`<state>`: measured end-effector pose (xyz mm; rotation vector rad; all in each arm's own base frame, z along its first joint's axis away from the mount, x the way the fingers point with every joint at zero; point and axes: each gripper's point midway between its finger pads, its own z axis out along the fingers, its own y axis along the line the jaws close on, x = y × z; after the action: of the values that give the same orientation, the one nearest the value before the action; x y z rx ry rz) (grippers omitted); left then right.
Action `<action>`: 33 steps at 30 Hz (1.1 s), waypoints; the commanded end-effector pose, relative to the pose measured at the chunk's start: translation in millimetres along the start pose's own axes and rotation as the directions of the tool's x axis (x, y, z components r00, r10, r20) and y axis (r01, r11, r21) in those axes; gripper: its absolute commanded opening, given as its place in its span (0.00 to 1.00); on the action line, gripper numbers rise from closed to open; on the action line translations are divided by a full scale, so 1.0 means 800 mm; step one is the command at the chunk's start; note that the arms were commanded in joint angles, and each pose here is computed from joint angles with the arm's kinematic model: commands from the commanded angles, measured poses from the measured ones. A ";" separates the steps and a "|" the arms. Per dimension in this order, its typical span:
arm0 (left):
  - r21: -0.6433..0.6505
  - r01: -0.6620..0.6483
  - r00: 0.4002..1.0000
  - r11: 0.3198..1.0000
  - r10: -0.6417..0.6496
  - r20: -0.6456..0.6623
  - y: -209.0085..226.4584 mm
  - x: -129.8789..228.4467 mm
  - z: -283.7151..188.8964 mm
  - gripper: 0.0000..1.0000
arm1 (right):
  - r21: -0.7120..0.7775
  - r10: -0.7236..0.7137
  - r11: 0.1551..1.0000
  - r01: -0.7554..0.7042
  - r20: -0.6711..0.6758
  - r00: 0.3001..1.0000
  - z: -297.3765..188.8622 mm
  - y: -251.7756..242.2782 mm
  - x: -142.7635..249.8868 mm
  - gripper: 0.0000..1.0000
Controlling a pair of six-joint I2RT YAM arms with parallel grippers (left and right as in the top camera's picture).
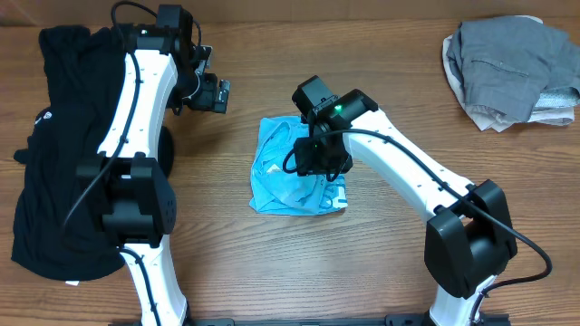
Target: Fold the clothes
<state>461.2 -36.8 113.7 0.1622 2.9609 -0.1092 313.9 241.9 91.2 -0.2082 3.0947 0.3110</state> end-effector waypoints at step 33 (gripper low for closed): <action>-0.007 0.216 0.966 0.976 -0.213 0.145 0.073 -0.033 -0.021 1.00 | -0.164 -0.303 0.938 0.305 0.038 0.952 0.015 0.153 0.076 0.71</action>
<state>486.3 20.0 119.2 -0.1513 2.8605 -0.1026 221.8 356.0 84.2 -0.7189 3.0069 0.5409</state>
